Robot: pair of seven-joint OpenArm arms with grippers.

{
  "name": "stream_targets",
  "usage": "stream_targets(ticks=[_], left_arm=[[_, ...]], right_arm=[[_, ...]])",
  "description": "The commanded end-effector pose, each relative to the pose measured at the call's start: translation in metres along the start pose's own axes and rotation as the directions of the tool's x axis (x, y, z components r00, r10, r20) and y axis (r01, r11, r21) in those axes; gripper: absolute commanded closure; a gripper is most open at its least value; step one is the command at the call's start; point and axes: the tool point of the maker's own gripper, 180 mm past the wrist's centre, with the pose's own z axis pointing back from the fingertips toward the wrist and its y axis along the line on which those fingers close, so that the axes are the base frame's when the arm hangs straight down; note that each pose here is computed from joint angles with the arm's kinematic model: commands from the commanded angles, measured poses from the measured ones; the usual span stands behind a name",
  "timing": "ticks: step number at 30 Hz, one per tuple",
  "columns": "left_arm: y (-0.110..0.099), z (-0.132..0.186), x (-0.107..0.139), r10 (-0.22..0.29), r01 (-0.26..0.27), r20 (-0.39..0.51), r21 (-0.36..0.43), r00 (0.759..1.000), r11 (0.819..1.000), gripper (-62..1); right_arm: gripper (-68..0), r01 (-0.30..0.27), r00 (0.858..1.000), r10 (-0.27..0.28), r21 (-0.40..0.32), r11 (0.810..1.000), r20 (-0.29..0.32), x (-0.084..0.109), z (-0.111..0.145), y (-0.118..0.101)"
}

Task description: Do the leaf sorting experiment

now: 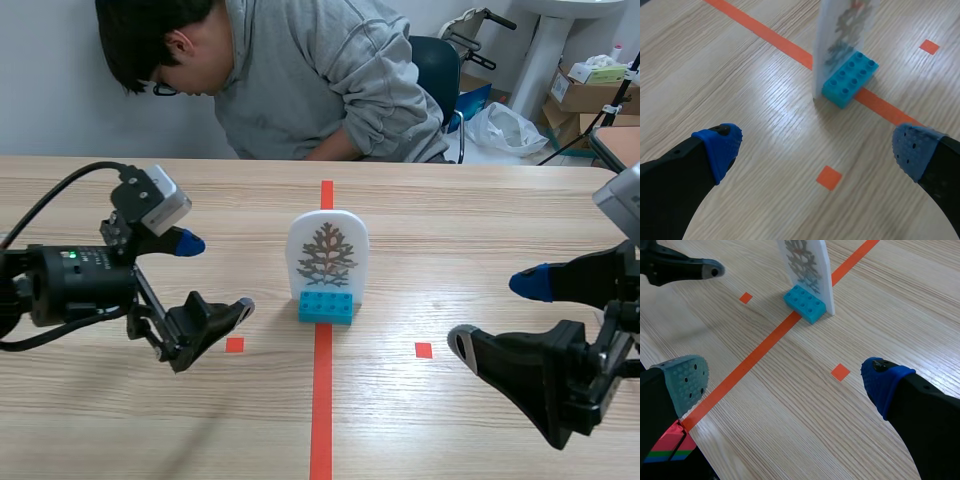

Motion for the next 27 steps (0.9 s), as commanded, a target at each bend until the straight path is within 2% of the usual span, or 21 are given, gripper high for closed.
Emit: stream_targets(ticks=[1, 10, 18, 24, 27], left_arm=[[-0.001, -0.010, 0.020, 0.010, -0.010, 0.062, -0.007, 0.998, 1.000, -62.3], [-0.009, -0.061, 0.037, 0.047, -0.042, 0.079, -0.057, 0.996, 0.997, -62.3], [-0.014, -0.093, 0.057, 0.064, -0.057, 0.118, -0.065, 0.991, 0.996, -62.3], [-0.021, -0.107, 0.055, 0.037, -0.029, 0.106, -0.070, 0.994, 0.997, -62.3], [-0.024, -0.110, 0.053, 0.043, -0.035, 0.100, -0.075, 0.994, 0.997, -62.3]], right_arm=[[-63.4, -0.029, 0.999, 0.029, 0.001, 1.000, 0.036, 0.014, 0.002, -0.003], [-63.4, -0.029, 0.999, 0.029, 0.001, 1.000, 0.036, 0.014, 0.002, -0.003], [-63.4, -0.029, 0.999, 0.029, 0.001, 1.000, 0.036, 0.014, 0.002, -0.003], [-63.4, -0.030, 0.999, 0.030, 0.000, 1.000, 0.038, 0.015, 0.002, -0.003], [-63.4, -0.030, 0.999, 0.030, 0.000, 1.000, 0.038, 0.015, 0.002, -0.003]])
